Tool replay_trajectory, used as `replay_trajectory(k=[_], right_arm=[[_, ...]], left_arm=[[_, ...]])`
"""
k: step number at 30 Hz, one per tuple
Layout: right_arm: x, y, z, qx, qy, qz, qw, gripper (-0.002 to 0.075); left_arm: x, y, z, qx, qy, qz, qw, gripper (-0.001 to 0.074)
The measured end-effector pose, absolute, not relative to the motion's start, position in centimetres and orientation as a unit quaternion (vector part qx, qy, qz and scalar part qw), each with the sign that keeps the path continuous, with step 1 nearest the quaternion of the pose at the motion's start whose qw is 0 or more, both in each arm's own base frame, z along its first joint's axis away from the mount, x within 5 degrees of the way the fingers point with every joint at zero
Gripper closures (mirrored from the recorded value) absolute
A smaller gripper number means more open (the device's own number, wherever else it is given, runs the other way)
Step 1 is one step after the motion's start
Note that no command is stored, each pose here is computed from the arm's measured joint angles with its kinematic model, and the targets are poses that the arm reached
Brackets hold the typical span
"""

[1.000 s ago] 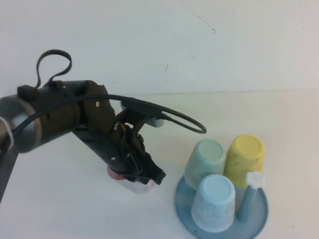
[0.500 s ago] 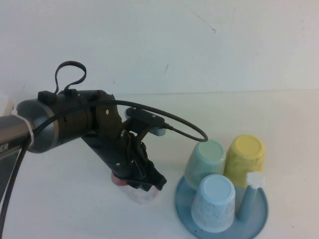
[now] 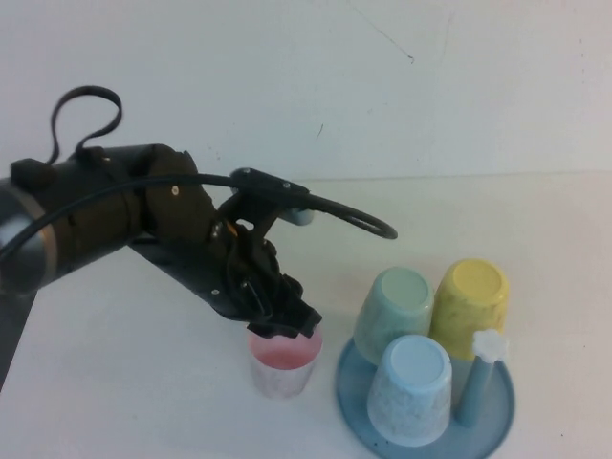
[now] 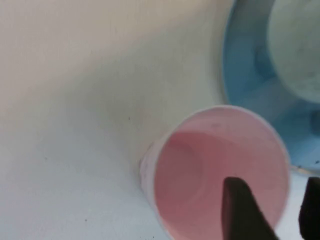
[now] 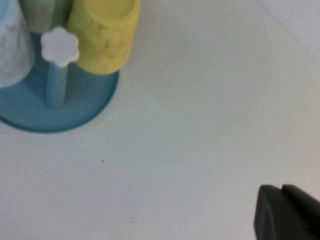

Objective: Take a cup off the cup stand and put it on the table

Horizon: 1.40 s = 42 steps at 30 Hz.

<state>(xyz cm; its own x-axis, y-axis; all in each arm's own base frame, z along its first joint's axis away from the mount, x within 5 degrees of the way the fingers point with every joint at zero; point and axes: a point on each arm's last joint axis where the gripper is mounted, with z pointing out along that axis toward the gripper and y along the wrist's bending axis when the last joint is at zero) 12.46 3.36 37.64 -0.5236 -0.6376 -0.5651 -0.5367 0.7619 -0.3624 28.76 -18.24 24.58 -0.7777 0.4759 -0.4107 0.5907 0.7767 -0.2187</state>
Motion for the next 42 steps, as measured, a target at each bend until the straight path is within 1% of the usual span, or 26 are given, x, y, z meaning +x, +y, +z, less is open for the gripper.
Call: replay_trajectory(k=[3,8,11,16,21,24,30,35,42], right_arm=[[10.7,2.9,37.8,-0.326,0.854,-0.06,0.4,0.0726],[8.2,2.2,35.6,-0.316,0.838,-0.051,0.441,0.0726],[7.1,2.0,33.5,-0.312,0.828,-0.039,0.464,0.0726],[5.8,2.0,29.8,-0.301,0.814,-0.011,0.496,0.0726],[5.1,2.0,27.2,-0.295,0.812,0.009,0.504,0.0726],[5.1,2.1,26.9,-0.293,0.81,0.013,0.507,0.0726],[5.1,2.2,26.9,-0.284,0.81,0.028,0.512,0.0726],[5.0,2.2,26.7,-0.286,0.815,0.028,0.503,0.0726],[4.9,2.2,26.5,-0.288,0.821,0.029,0.492,0.0727]], left_arm=[[27.8,-17.7,27.2,0.29,0.917,-0.178,0.206,0.0543],[25.4,-16.4,32.2,0.294,0.894,-0.191,0.28,0.069],[23.8,-15.6,34.5,0.298,0.881,-0.196,0.311,0.0721],[21.0,-13.9,36.7,0.294,0.856,-0.199,0.377,0.0732],[18.2,-11.8,35.5,0.28,0.829,-0.191,0.444,0.0735],[16.5,-10.7,34.2,0.267,0.82,-0.187,0.471,0.0735],[14.1,-9.0,30.7,0.247,0.814,-0.179,0.494,0.0736],[13.7,-8.5,30.5,0.238,0.804,-0.177,0.516,0.0736],[13.5,-8.6,30.3,0.238,0.808,-0.182,0.507,0.0736]])
